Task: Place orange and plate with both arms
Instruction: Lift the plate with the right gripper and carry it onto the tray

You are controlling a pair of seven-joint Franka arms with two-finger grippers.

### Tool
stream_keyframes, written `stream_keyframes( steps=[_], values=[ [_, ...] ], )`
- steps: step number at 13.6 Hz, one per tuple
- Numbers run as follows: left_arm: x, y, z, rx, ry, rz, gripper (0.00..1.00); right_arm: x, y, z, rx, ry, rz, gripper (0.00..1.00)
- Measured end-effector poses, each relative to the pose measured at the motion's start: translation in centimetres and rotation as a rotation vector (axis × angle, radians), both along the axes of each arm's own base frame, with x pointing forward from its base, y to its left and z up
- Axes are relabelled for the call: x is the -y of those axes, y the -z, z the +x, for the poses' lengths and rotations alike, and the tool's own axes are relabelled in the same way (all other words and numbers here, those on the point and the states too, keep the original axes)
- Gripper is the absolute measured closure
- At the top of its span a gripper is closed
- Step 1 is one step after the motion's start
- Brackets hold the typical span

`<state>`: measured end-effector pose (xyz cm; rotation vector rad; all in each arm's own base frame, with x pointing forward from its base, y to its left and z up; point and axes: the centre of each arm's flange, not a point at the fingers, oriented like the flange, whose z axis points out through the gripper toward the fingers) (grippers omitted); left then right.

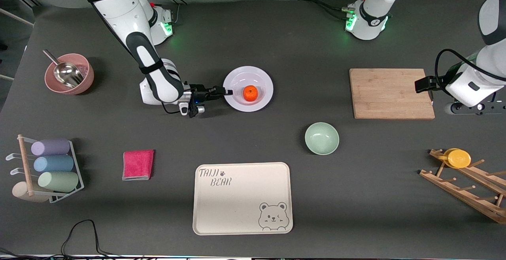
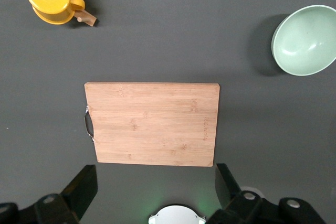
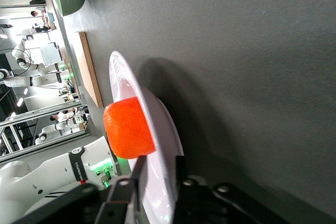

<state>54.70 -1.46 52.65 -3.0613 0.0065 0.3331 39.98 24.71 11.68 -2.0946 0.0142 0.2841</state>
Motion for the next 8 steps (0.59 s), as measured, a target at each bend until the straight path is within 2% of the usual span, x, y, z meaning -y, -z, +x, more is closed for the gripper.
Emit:
stream_keyframes(
  steps=[1, 2, 8],
  values=[
    [0.0, 0.0, 0.0, 0.000, 0.000, 0.000, 0.00, 0.0, 0.0, 0.0, 0.000, 0.002, 0.003, 0.88],
    [0.0, 0.0, 0.0, 0.000, 0.000, 0.000, 0.00, -0.1, -0.2, 0.1, 0.002, 0.004, 0.008, 0.93],
    [0.0, 0.0, 0.0, 0.000, 0.000, 0.000, 0.00, -0.4, -1.2, 1.1, 0.029, 0.008, 0.018, 0.93]
  ],
)
